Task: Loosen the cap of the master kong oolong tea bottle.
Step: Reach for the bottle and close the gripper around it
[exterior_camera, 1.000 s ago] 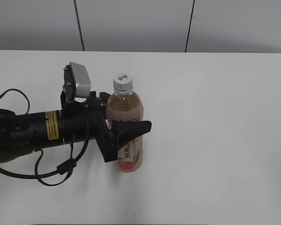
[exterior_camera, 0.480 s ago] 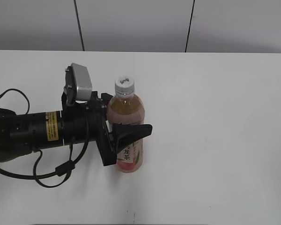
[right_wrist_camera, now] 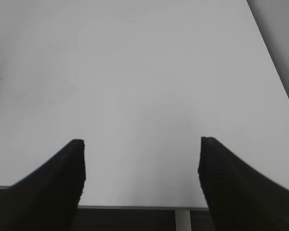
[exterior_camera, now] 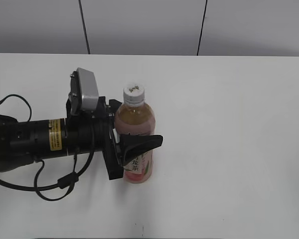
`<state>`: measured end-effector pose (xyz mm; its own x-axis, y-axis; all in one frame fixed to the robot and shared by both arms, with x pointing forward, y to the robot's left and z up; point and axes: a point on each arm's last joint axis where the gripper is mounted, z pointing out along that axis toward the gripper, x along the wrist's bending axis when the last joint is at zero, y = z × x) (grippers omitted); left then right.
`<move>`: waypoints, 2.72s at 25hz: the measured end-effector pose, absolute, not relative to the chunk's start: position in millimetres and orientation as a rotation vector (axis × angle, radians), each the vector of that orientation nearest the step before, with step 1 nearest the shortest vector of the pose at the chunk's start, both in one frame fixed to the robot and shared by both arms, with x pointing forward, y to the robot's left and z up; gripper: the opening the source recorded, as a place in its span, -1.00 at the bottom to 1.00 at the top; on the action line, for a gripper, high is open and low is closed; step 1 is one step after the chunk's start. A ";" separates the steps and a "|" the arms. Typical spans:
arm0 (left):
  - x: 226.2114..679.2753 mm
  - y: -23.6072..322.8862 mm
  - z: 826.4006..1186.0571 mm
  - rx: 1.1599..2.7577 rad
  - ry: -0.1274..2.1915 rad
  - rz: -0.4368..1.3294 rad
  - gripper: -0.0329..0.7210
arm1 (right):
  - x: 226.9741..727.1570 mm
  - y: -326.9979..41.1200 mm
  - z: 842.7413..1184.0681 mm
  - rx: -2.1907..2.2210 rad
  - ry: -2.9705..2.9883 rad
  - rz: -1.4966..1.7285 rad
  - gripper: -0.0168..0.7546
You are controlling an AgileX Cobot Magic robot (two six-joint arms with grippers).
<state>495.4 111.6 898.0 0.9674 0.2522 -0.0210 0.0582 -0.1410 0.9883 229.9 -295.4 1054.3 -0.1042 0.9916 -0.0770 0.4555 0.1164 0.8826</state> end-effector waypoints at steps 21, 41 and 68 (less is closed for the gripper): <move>494.0 111.2 899.0 1.712 0.202 0.176 0.26 | 405.7 -255.3 1093.8 1.369 2.250 1.057 0.48; 493.9 111.3 899.5 1.714 0.196 0.179 0.26 | 504.6 -132.9 1140.8 0.818 2.829 1.039 0.23; 493.8 111.3 899.7 1.716 0.196 0.179 0.26 | 499.4 -17.8 1122.4 1.208 2.839 0.732 0.23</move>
